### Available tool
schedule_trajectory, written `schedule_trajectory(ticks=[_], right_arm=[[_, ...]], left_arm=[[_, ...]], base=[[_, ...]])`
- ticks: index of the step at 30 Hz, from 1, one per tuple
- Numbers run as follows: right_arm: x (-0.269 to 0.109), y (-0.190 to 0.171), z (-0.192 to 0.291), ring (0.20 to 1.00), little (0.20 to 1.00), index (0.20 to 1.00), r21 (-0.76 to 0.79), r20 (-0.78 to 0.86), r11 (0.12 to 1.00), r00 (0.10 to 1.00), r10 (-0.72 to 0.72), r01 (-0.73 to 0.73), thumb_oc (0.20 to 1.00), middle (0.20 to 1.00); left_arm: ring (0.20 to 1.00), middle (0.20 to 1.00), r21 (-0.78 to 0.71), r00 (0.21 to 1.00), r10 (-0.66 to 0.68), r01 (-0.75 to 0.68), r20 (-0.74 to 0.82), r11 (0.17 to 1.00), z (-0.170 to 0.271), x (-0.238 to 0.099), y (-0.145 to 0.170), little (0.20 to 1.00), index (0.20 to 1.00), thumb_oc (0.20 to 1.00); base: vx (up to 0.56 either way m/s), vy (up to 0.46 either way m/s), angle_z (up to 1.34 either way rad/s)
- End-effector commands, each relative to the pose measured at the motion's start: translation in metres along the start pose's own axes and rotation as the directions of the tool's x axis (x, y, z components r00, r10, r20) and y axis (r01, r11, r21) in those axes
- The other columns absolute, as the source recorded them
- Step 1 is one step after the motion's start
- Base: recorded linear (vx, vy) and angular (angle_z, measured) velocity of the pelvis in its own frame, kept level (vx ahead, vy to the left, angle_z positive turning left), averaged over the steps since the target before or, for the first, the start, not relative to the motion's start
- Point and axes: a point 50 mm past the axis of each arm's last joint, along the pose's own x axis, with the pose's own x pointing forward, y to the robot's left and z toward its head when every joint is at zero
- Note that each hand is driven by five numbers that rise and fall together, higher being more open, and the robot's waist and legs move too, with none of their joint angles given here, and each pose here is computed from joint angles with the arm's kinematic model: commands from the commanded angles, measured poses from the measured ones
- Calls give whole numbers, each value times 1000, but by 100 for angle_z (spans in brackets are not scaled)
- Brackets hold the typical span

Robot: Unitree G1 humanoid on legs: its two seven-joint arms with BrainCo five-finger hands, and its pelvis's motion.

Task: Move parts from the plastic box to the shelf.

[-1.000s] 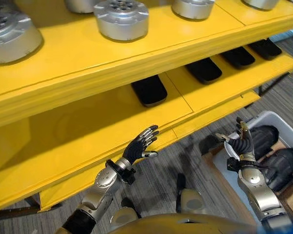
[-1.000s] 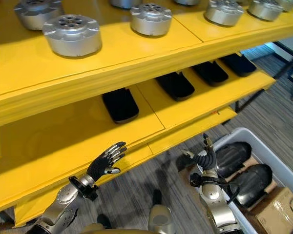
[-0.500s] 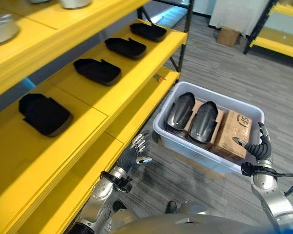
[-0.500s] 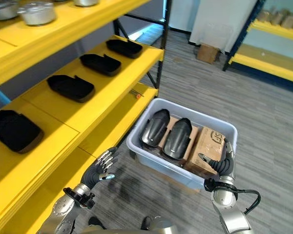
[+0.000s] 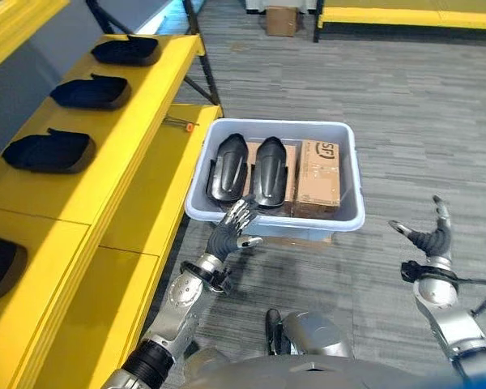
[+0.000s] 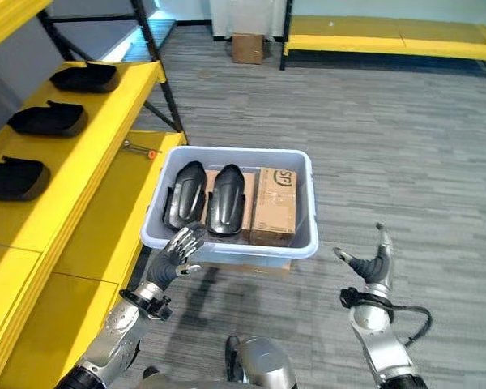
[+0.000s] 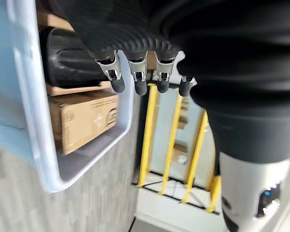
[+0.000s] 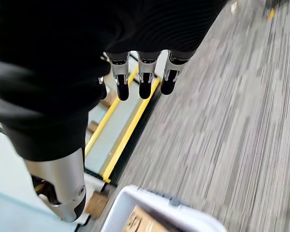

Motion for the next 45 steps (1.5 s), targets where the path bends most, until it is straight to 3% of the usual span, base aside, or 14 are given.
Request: schedule_trajectory(ticks=[1,17,24,30,34,45], right_arm=[[8,-10,19,1000,1000,1000,56,102,998,994,-26,21,1000,1000],[0,26,33,1000,1000,1000,208,83,968,989,123,-138,1000,1000],[-1,33,43,1000,1000,1000,227,121,959,982,147,-171,1000,1000],[15,34,70,1000,1000,1000,214,207,951,962,180,-224,1000,1000],[13,51,72,1000,1000,1000,276,158,918,956,247,-283,1000,1000],[7,68,65,1000,1000,1000,239,151,889,920,362,-390,1000,1000]], left_arm=[[1000,1000,-35,998,-2,4,67,999,10,-3,4,1000,1000,1000],[1000,1000,36,1000,8,-9,14,999,6,-6,19,1000,1000,1000],[1000,1000,141,999,-16,22,-43,990,3,-11,16,1000,1000,1000],[1000,1000,63,991,38,-30,-126,998,-5,-8,23,1000,1000,1000],[1000,1000,56,989,47,-40,-137,998,-5,-10,22,1000,1000,1000],[1000,1000,81,987,72,-61,-142,995,-12,-10,10,1000,1000,1000]], base=[[150,-9,-8],[167,128,-35],[69,154,-11],[13,173,-14],[11,43,-52],[88,-225,-3]])
